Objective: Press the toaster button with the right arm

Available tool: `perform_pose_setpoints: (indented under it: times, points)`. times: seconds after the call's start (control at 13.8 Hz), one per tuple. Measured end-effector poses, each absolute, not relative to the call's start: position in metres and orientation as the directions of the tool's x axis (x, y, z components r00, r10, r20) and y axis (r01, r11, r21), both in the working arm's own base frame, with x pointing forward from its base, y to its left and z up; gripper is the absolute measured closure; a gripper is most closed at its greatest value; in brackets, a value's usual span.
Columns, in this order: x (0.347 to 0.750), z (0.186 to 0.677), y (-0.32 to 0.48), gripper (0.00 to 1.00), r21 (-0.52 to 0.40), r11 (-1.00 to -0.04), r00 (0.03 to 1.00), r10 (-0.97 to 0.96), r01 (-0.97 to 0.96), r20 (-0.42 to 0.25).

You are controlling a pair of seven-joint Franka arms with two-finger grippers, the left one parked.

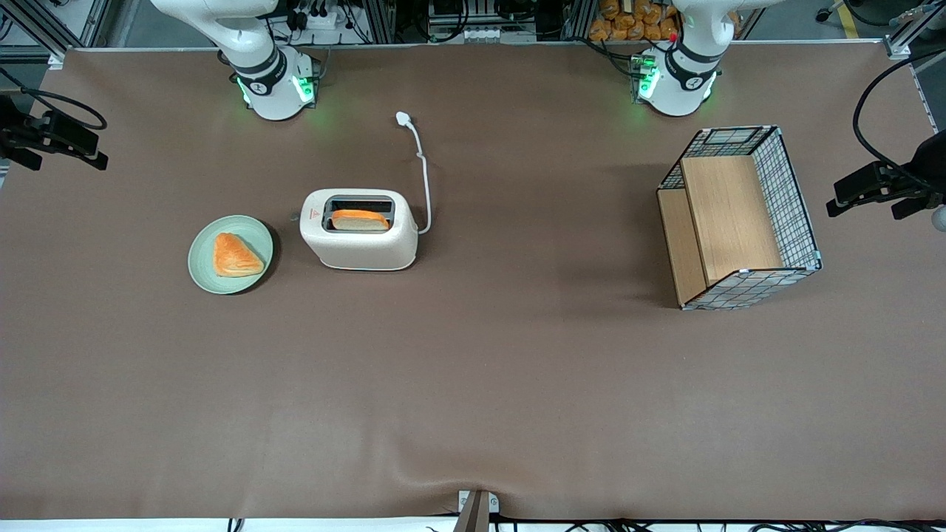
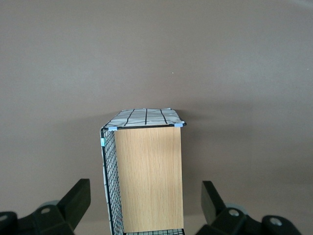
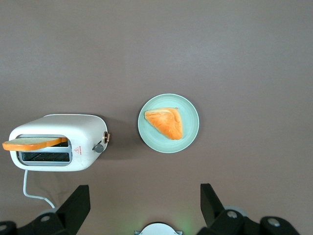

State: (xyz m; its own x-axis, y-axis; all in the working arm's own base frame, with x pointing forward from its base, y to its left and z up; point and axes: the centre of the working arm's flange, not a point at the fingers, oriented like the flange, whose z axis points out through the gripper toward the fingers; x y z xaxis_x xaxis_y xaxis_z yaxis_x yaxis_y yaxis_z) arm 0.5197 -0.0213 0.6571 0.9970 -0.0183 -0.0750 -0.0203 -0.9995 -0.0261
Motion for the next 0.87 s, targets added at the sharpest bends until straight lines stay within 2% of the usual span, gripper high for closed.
perform_pose_setpoints:
  times: [0.58,0.87]
  points:
    - [0.521,0.656,-0.021,0.0,-0.026,-0.999,0.997,-0.019,-0.021,-0.078]
    - [0.53,0.637,-0.02,0.0,-0.036,-0.999,0.993,-0.016,-0.02,-0.12]
